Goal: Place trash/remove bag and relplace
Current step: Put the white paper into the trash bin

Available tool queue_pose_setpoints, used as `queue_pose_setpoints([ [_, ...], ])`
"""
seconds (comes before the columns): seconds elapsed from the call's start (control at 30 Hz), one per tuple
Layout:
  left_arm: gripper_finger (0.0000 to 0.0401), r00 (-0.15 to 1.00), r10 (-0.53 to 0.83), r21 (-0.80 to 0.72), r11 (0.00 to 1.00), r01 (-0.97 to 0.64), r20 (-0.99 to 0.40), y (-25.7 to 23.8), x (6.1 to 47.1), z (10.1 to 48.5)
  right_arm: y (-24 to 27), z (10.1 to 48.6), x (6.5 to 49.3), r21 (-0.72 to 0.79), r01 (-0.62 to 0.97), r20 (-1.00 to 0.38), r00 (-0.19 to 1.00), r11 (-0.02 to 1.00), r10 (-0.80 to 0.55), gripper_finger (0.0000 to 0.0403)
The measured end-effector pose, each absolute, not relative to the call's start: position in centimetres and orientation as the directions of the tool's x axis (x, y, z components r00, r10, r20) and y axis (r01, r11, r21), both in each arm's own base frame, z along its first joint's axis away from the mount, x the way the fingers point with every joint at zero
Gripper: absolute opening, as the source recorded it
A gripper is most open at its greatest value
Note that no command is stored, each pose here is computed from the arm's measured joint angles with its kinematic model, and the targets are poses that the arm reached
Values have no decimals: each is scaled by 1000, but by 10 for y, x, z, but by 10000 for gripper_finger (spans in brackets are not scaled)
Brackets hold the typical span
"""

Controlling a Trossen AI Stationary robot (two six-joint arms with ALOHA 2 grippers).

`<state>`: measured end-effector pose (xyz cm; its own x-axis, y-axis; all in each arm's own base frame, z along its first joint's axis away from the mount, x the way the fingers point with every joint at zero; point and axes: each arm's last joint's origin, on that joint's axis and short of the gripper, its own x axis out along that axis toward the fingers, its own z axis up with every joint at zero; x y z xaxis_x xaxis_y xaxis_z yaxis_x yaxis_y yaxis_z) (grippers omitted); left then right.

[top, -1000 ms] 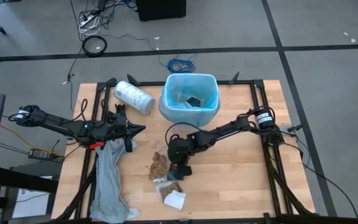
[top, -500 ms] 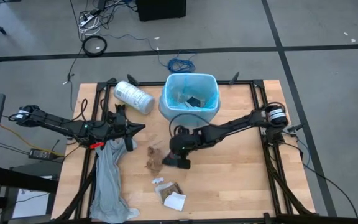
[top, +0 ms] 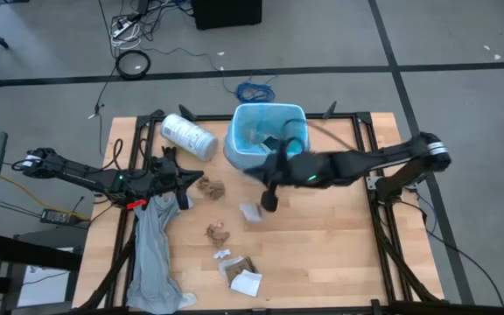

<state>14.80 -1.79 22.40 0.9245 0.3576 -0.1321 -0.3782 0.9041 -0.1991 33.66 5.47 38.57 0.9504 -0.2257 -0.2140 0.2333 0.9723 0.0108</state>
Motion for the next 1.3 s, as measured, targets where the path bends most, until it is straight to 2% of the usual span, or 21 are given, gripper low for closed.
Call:
queue_pose_setpoints([
  [0.1, 8, 917, 380, -201, 895, -398, -124, -17, 148, 225, 48, 414, 320, -13, 286, -74, 955, 958, -286, 0],
  [0.17, 8, 913, 391, -204, 890, -408, -116, -17, 147, 226, 45, 420, 311, -43, 290, -67, 954, 956, -292, 0],
  [0.23, 8, 912, 395, -209, 888, -410, -109, -17, 147, 227, 43, 416, 307, -63, 282, -135, 948, 957, -288, 3],
  [0.33, 8, 912, 397, -214, 887, -409, -101, -16, 145, 228, 47, 391, 308, 8, 253, -334, 912, 967, -236, 23],
  [0.43, 8, 912, 397, -216, 887, -409, -99, -16, 145, 229, 59, 357, 315, 74, 217, -552, 822, 973, -141, 58],
  [0.53, 8, 912, 397, -212, 887, -410, -104, -16, 145, 228, 73, 328, 330, 95, 160, -663, 746, 983, -57, 105],
  [0.73, 8, 912, 397, -211, 887, -411, -106, -16, 145, 228, 89, 267, 362, 71, 114, -788, 615, 991, -14, 208],
  [0.9, 8, 911, 397, -208, 887, -412, -109, -16, 145, 228, 94, 214, 382, 32, 111, -866, 500, 993, -28, 264],
  [1.1, 8, 910, 397, -200, 888, -414, -121, -16, 144, 226, 93, 172, 393, 2, 126, -914, 402, 992, -49, 285],
  [1.3, 8, 909, 398, -199, 888, -415, -122, -16, 144, 226, 89, 168, 395, 25, 155, -920, 391, 988, -38, 280],
])
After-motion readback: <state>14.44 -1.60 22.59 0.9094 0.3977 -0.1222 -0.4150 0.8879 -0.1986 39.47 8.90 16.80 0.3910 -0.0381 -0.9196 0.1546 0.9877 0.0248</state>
